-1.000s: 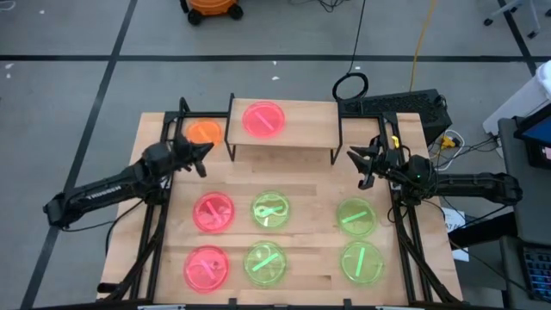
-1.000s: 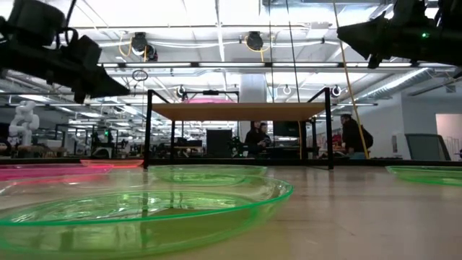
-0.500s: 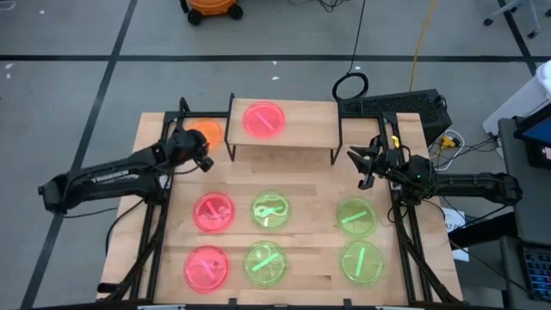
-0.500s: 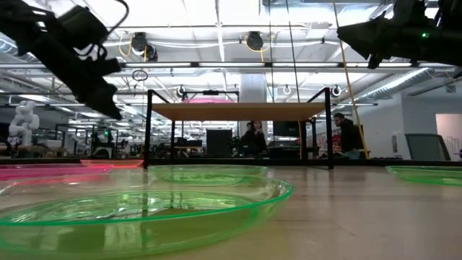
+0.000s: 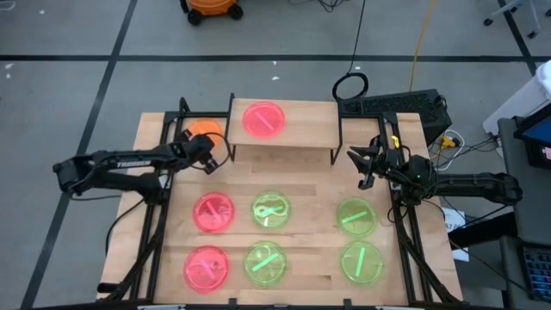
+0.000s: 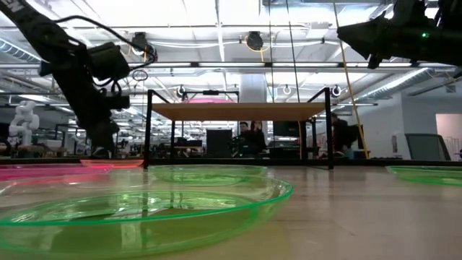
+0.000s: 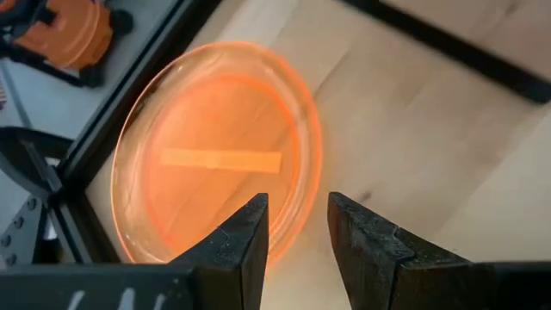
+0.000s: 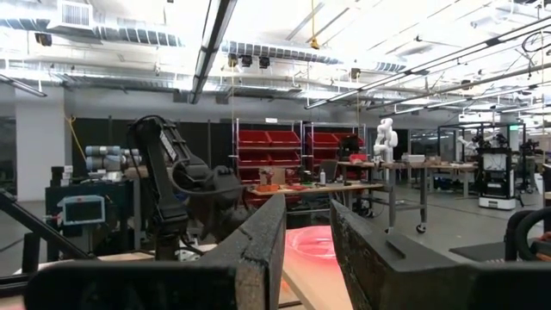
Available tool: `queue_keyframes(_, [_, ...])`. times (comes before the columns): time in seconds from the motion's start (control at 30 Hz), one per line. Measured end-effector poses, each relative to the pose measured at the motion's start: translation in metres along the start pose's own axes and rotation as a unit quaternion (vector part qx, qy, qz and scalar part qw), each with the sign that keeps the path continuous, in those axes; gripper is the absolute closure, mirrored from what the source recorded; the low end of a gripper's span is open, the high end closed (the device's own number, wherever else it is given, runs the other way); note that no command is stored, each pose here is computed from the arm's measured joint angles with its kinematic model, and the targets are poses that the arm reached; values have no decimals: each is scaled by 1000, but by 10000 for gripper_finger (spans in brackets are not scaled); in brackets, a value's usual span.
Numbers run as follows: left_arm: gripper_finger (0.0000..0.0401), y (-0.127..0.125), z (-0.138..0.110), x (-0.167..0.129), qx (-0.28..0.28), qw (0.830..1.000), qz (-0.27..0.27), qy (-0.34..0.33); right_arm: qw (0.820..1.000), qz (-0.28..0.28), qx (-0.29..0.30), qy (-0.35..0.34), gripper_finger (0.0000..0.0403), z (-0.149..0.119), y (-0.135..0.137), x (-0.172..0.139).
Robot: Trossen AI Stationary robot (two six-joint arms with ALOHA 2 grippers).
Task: Place and stack plates onto a shelf
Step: Stack the orange plate on top of the pink plate
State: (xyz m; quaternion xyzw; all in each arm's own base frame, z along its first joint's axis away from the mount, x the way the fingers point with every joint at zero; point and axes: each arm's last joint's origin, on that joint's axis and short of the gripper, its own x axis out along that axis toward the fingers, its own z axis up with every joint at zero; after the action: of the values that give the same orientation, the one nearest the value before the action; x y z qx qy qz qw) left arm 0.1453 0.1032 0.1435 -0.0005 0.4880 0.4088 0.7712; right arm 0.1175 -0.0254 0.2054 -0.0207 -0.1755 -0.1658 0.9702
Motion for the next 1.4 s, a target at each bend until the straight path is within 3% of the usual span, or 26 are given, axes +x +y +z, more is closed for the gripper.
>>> queue_keyframes(0.7, [272, 4, -6, 31, 32, 998, 15, 60, 1000, 0, 1, 0, 325, 0, 0, 0])
queue_keyframes(1.23, [272, -2, 4, 9, 42, 999, -1, -7, 1000, 0, 1, 1, 325, 0, 0, 0])
queue_keyframes(1.4, [272, -9, 0, 3, 54, 998, -18, 16, 1000, 0, 1, 0, 325, 0, 0, 0])
